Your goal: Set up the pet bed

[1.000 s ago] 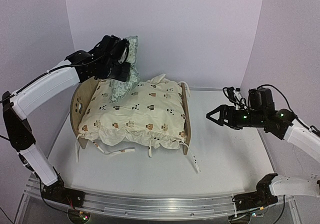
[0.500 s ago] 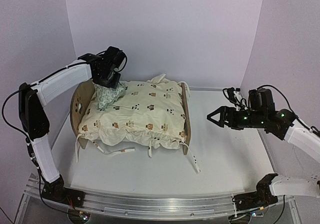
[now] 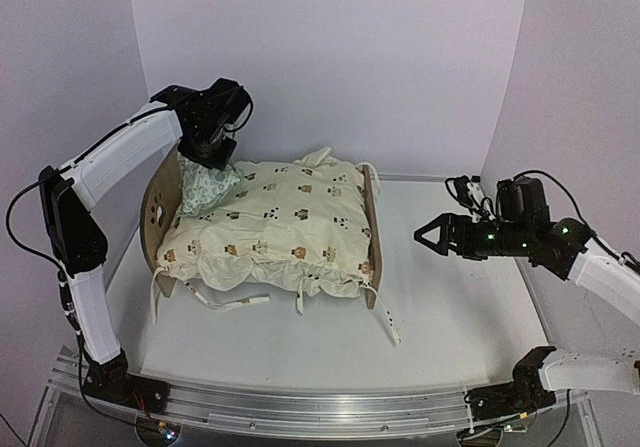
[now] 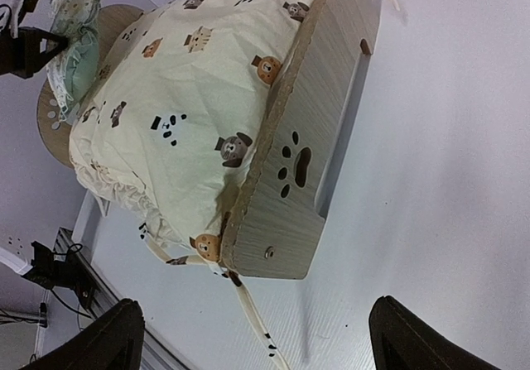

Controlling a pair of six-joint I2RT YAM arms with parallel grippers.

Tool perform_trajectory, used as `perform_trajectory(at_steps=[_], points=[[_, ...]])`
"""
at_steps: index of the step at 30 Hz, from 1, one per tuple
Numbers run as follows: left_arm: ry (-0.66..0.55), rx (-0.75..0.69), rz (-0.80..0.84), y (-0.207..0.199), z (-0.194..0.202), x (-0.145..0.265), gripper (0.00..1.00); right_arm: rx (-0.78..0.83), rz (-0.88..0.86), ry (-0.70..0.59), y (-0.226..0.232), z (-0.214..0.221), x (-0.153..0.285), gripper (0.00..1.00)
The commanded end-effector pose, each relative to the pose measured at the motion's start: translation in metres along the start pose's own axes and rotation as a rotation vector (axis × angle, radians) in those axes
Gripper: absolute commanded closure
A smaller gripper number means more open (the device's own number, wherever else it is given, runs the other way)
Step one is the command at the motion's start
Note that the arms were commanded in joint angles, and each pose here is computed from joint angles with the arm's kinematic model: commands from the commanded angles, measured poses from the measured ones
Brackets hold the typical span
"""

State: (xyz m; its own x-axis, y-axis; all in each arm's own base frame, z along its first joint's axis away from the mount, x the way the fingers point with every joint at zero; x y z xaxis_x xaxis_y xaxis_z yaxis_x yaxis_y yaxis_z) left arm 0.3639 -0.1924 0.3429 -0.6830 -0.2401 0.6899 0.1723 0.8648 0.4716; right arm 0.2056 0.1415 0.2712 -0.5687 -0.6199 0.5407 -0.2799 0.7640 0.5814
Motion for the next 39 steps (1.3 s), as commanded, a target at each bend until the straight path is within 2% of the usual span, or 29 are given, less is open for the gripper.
perform_trajectory(at_steps=[1,8,12,19,20,23,24,26,27,32,39], points=[[-0.051,-0.001,0.001,0.029,0.003,0.043,0.91,0.012,0.009,0.007,-0.001,0.001,-0.003,0.05],[0.051,-0.146,-0.021,0.019,0.032,0.026,0.92,0.0,0.003,0.018,-0.001,0.002,-0.004,0.05],[0.047,-0.156,-0.041,0.015,0.039,0.017,0.9,-0.004,0.003,0.021,-0.001,0.002,-0.005,0.04],[0.098,-0.271,-0.076,-0.009,0.059,-0.022,0.89,-0.004,0.008,0.021,-0.002,0.002,-0.005,0.04],[0.099,-0.284,-0.09,-0.012,0.06,-0.027,0.83,-0.004,0.009,0.02,-0.002,0.002,-0.005,0.04],[0.097,-0.246,-0.186,-0.01,0.059,-0.035,0.3,-0.004,0.009,0.023,-0.002,0.002,-0.006,0.04],[0.09,-0.224,-0.198,-0.009,0.056,-0.034,0.15,-0.005,0.009,0.023,-0.002,0.002,-0.006,0.04],[0.048,-0.185,-0.204,-0.005,0.047,-0.028,0.04,-0.004,0.011,0.024,-0.002,0.002,-0.006,0.04],[0.026,-0.169,-0.214,-0.003,0.042,-0.025,0.01,-0.004,0.011,0.024,-0.002,0.002,-0.007,0.04],[-0.052,-0.122,-0.32,0.004,0.023,-0.01,0.01,-0.005,0.013,0.03,-0.003,0.002,-0.009,0.04],[-0.17,-0.096,-0.351,0.001,-0.001,0.03,0.0,-0.006,0.017,0.034,-0.003,0.001,-0.01,0.04]])
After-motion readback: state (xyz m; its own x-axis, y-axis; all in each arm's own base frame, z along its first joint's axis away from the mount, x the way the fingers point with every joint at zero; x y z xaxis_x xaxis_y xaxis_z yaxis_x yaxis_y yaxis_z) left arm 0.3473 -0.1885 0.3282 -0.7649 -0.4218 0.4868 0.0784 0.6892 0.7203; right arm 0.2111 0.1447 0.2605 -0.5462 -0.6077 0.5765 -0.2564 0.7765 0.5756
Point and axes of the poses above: each gripper's point midway between its finger pads, its own x axis back along the fingers, its own y axis along the line the jaws close on, z = x × y, the point moved 9 cm from there along x, back along the fingers, and after that the axes turned 6 degrees about -x, right-handed, at the moved point
